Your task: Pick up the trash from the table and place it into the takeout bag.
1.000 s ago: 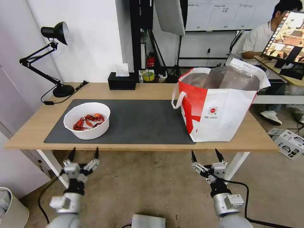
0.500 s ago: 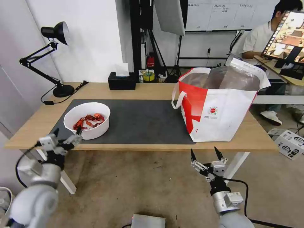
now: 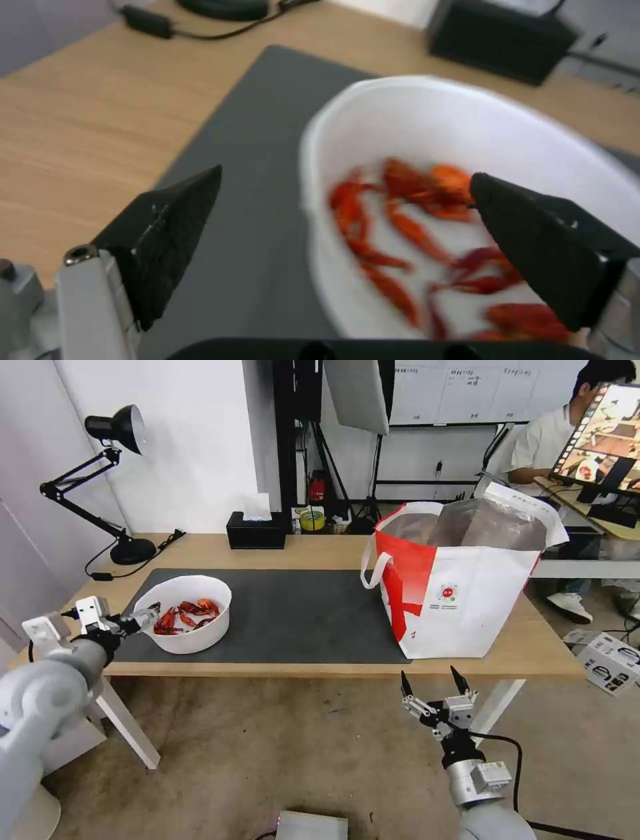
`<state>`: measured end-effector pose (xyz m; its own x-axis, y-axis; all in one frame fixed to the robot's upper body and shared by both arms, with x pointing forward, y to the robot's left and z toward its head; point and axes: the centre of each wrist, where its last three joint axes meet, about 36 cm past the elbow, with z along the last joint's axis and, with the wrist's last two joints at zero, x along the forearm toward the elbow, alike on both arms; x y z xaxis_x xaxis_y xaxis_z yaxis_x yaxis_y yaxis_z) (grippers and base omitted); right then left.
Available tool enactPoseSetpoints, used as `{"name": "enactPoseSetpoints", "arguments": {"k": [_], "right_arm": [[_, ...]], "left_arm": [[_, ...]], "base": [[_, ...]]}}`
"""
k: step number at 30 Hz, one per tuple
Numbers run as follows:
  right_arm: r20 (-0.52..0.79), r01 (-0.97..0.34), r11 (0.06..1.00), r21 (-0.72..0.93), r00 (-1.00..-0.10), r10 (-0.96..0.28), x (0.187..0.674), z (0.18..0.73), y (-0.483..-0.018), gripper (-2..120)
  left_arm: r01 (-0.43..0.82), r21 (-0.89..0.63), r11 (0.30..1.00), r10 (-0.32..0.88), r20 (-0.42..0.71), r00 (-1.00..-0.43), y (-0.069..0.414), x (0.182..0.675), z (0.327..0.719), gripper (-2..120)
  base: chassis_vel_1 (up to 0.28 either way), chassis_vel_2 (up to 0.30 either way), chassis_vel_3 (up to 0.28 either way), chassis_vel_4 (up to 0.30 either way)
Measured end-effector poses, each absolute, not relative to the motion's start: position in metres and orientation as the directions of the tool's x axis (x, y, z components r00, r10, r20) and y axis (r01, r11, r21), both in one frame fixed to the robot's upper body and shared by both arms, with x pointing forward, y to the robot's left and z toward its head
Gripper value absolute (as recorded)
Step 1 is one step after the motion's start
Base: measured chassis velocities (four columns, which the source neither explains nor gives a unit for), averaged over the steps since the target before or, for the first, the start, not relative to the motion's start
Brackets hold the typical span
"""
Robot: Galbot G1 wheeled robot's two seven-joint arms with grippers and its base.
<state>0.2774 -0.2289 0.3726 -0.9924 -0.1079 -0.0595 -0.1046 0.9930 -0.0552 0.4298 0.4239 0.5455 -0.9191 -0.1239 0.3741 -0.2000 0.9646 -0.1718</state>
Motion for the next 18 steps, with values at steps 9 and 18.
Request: {"name": "enactPoseSetpoints", "arguments": {"k": [9, 18], "right_arm": [[-0.061, -0.118, 0.991, -0.056, -0.991, -0.121, 0.282, 0.372, -0.226, 100], [-0.065, -0.135, 0.989, -0.06, -0.988, -0.138, 0.287, 0.372, -0.223, 100]], "left_arm": [[-0.216, -0.196, 0.956, -0.109, 0.445, -0.889, 0.439, 0.438, 0.55, 100], [-0.223, -0.214, 0.951, -0.096, 0.482, -0.871, 0.44, 0.44, 0.553, 100]], "base": [[0.0, 0.0, 0.0, 0.0], [0.0, 0.0, 0.0, 0.0]]}}
